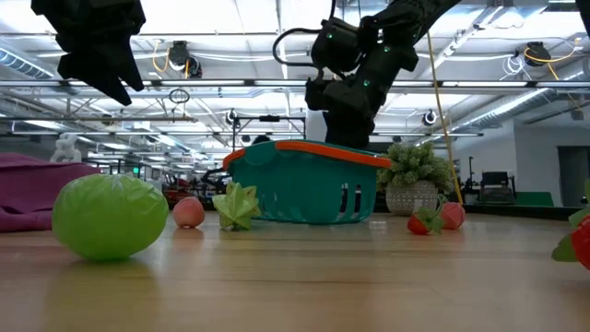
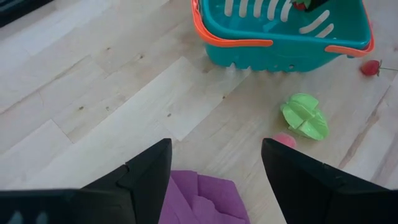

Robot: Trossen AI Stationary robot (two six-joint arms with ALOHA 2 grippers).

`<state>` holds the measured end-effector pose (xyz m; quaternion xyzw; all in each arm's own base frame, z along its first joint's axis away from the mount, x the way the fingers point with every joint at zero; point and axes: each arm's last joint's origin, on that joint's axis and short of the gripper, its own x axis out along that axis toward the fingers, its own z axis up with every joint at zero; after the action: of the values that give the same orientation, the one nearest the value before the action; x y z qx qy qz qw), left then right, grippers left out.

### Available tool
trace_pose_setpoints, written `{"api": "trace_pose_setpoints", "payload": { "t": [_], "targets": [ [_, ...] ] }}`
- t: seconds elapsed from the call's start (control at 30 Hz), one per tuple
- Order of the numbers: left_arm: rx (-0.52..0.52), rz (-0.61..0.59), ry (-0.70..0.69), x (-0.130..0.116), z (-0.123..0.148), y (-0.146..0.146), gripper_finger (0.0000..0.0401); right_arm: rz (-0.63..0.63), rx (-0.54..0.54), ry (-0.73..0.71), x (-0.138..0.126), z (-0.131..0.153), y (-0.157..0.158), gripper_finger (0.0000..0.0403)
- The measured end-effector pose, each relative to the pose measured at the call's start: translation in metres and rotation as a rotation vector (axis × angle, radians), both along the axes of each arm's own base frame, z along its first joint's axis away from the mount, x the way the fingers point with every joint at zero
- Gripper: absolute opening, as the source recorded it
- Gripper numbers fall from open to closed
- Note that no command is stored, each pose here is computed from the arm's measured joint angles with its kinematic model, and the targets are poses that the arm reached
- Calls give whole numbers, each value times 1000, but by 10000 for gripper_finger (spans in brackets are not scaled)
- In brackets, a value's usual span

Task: Pick and placing Produce into tupperware
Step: Put the top right red strawberry into the blue basket

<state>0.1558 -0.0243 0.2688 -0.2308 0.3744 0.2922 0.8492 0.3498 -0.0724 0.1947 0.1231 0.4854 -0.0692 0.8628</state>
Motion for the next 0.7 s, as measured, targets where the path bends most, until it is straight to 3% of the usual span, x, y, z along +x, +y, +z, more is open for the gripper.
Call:
{"api": "trace_pose_setpoints", "payload": {
  "t": [0.7],
  "targets": [
    [4,2,-1,0,0,0,253,33,45,-11,1,0,4,153]
  ]
}}
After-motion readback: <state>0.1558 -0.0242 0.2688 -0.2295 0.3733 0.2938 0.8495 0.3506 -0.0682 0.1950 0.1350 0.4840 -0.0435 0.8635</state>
